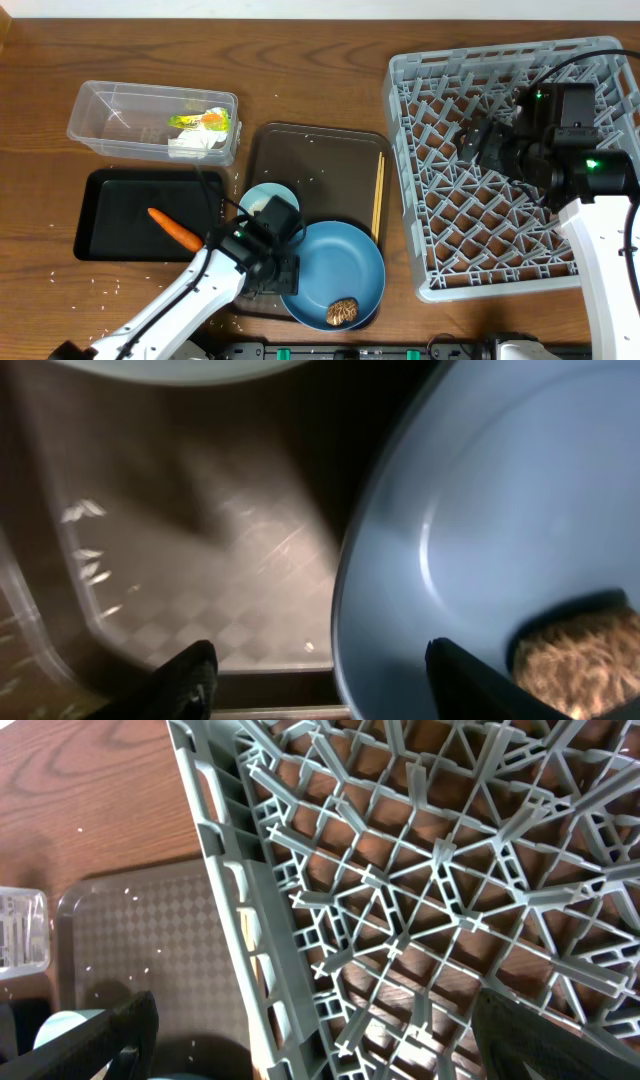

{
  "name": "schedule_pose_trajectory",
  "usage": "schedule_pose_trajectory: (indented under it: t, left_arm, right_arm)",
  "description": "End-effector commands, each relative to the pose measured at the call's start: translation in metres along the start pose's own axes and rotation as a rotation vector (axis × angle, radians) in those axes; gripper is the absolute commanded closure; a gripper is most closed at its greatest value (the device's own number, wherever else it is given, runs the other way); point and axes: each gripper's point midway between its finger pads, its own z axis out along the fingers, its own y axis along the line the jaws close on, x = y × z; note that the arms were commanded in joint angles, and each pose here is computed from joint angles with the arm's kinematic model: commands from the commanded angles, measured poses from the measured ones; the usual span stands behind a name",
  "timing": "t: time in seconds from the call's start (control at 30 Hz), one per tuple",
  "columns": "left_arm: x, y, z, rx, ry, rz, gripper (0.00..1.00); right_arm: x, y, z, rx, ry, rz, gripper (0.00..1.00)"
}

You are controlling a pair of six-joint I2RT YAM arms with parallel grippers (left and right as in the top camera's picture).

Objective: Sort waste into correct bins and load items into the dishwasher rack
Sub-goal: 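Grasp the blue plate rim with the left gripper and lift it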

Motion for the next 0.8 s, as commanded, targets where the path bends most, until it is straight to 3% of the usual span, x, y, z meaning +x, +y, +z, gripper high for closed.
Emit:
schedule_pose_trajectory:
  t: [0.0, 0.1, 0.2, 0.27, 0.5, 0.6, 0.77]
  left_arm:
    - [0.012, -0.006, 0.014, 0.053, 0.052, 0.010, 0.44]
    - [0.006, -0.007, 0.014, 0.057, 0.027, 0.014, 0.58]
    - [0.002, -0.010, 0.014, 0.068, 0.012, 0.017, 0.79]
    - [0.001, -0.010, 0.014, 0.070, 0.005, 0.018, 0.85]
    - [-0.006, 0.000, 0.017, 0.009, -0.025, 0.019, 0.83]
    - [-0.008, -0.002, 0.022, 0.008, -0.018, 0.018, 0.89]
    - [-0.008, -0.001, 0.027, 0.000, 0.001, 0.001, 0.83]
  right_arm:
    - [0.002, 0.001, 0.003, 0.004, 0.009, 0.003, 0.06]
    - [0.002, 0.001, 0.003, 0.004, 0.008, 0.003, 0.06]
    - [0.002, 0.001, 0.003, 0.004, 0.009, 0.003, 0.06]
    - [0.002, 0.001, 0.003, 0.004, 0.009, 0.003, 0.06]
    - [0.002, 0.001, 0.003, 0.004, 0.009, 0.003, 0.07]
    - [0.002, 0.001, 0.003, 0.004, 0.009, 0.003, 0.07]
    - [0.002, 0.001, 0.003, 0.004, 0.009, 0.003, 0.07]
